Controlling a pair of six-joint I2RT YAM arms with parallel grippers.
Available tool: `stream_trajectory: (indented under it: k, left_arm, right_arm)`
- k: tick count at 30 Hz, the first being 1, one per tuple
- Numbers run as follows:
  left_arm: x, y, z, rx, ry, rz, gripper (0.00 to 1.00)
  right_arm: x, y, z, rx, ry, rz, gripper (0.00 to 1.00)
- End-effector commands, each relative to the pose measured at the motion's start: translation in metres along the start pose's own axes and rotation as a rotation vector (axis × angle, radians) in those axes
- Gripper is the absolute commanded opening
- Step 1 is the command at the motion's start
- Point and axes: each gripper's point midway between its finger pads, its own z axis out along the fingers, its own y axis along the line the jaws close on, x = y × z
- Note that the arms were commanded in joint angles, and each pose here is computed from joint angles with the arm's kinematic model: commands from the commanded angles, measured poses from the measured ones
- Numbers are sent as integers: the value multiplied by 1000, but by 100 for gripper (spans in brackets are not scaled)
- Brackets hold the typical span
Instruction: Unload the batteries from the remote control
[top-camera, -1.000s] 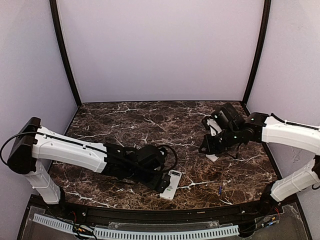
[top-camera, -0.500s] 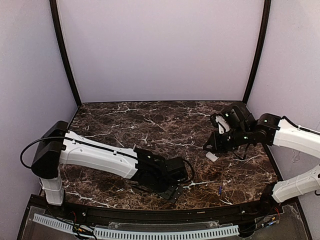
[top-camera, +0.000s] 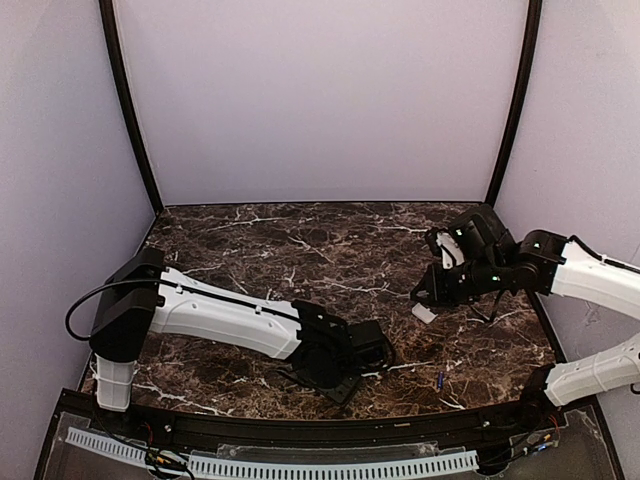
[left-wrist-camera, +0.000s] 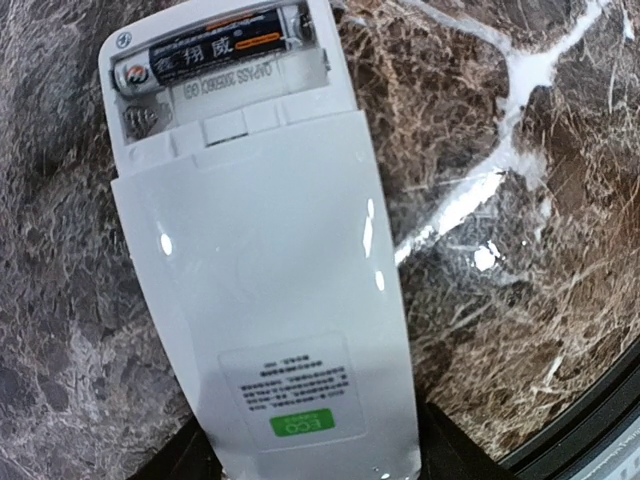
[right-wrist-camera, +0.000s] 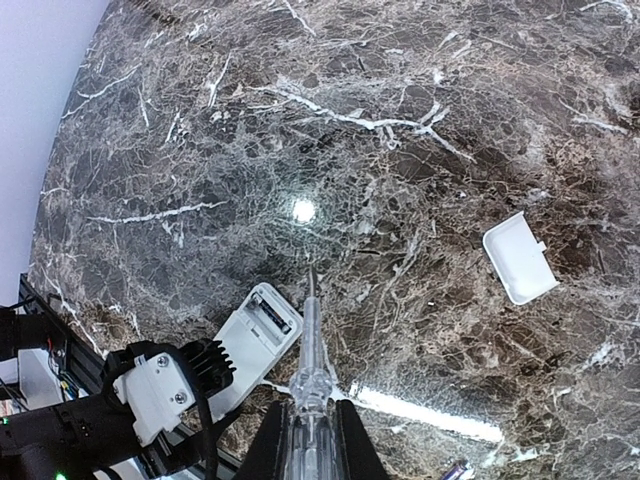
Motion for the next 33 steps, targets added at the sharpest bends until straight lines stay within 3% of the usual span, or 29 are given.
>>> stream_trajectory:
  k: [1, 5, 10, 15, 21, 27, 33]
  left_arm:
    - [5, 3, 3, -28, 29, 32, 57]
    - [-4, 9, -3, -55, -18, 57, 44]
    - [-23, 24, -16, -58, -127, 159, 39]
    - [-32, 48, -18, -32, -203, 259, 37]
    - [-31, 58, -16, 41, -204, 419, 32]
    - [-13, 48, -21, 174, -154, 650, 28]
    - [-10, 40, -28, 243, -163, 753, 18]
  right_arm:
    - [-4, -4, 2, 21, -12, 9, 0]
    - [-3, -4, 3, 27, 0, -3, 0]
    - [0, -5, 1, 43, 40, -55, 0]
    - [17, 12, 2, -49, 148, -135, 0]
    - [32, 34, -1, -192, 238, -292, 0]
    - [33, 56, -4, -272, 235, -495, 0]
    - [38, 69, -4, -269, 269, -691, 0]
